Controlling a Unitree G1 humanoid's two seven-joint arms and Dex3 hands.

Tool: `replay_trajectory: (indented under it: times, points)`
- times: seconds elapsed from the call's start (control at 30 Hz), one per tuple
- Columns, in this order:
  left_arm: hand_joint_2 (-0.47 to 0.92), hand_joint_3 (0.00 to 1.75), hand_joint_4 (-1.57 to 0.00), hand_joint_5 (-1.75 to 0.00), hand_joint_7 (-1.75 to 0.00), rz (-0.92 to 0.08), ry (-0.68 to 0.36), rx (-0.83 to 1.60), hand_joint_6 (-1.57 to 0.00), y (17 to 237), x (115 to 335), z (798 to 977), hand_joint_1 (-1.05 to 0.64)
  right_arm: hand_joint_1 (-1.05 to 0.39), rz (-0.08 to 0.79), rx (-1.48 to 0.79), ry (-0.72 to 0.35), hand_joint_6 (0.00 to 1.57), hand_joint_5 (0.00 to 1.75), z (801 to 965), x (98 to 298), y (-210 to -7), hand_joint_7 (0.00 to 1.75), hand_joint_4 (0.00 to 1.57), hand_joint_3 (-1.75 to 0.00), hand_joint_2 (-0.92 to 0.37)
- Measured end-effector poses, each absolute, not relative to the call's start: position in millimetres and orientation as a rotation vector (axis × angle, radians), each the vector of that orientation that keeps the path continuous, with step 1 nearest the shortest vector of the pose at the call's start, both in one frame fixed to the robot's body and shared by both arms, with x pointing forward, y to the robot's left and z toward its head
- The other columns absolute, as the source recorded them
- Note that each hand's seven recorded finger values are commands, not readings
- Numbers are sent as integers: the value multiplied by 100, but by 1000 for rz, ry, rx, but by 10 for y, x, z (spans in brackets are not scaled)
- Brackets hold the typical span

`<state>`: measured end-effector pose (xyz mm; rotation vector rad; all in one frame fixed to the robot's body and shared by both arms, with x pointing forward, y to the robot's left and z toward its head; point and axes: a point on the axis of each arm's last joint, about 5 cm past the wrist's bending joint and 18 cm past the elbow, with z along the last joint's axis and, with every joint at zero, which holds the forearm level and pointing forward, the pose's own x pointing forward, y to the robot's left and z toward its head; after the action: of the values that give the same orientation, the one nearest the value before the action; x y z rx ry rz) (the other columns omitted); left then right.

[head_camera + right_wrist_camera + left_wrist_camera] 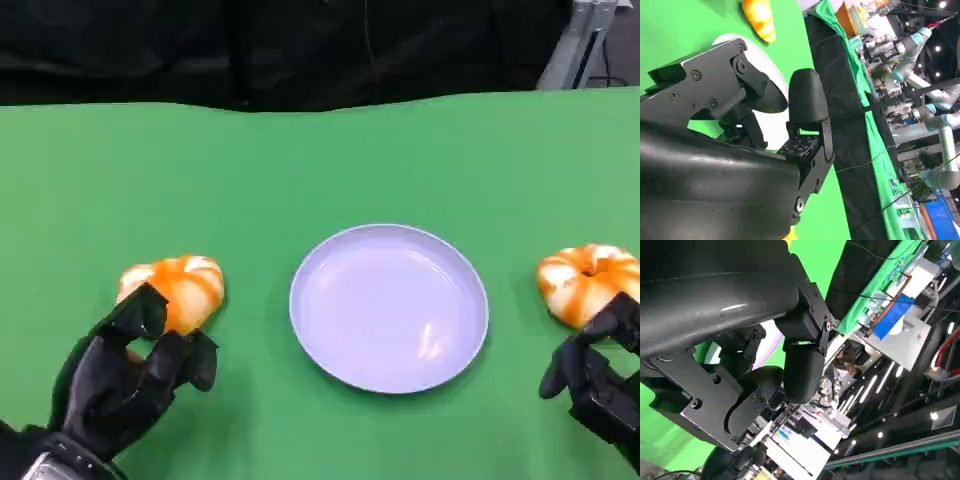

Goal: Grasp the bread from the table and place it into the plate.

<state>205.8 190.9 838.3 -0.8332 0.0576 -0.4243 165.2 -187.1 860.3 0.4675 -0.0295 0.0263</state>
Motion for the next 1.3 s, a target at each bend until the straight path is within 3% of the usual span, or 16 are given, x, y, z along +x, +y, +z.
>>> replay_trajectory:
  times: [0.43,0.63,0.67,0.7,0.73,0.77,0.83,1.03,1.2,1.3]
  points:
    - [37,137,-93,-175,-165,-421,58,-813,-86,1904,2057,8378,-4,-8,23,466,-23,74,175,8581,1652,-1883,155,83,-118,-55]
    - [38,134,-91,-175,-154,-420,50,-808,-89,1900,2057,8379,-4,-8,23,465,-23,74,175,8581,1652,-1883,155,83,-119,-55]
    - [40,121,-76,-163,-137,-416,44,-798,-80,1898,2058,8381,-12,-8,23,465,-23,74,175,8581,1653,-1883,155,83,-119,-55]
    - [52,91,-60,-133,-102,-402,30,-767,-71,1895,2059,8388,-27,-8,23,465,-23,74,175,8581,1652,-1883,155,83,-119,-54]
    - [74,49,-49,-96,-58,-375,12,-687,-66,1892,2064,8405,-44,-8,23,465,-23,74,175,8581,1653,-1883,155,83,-119,-54]
    - [83,32,-45,-82,-41,-344,-8,-591,-66,1891,2068,8428,-50,-8,23,465,-24,74,175,8581,1653,-1882,155,83,-119,-54]
    - [90,32,-30,-50,-13,-291,-60,-389,-56,1877,2077,8477,-69,-8,23,466,-23,74,175,8581,1653,-1881,155,84,-119,-54]
    - [92,21,-17,-21,0,-112,-165,191,-41,1773,2088,8588,-88,-8,24,467,-23,74,175,8581,1654,-1877,155,83,-119,-54]
    - [92,17,-15,-15,0,1,-250,624,-35,1695,2108,8578,-95,-8,24,467,-24,74,175,8581,1660,-1877,155,83,-119,-55]
    - [92,15,-15,-13,0,6,-334,950,-34,1714,2230,8613,-96,-8,30,469,-26,74,175,8583,1688,-1871,155,83,-119,-55]
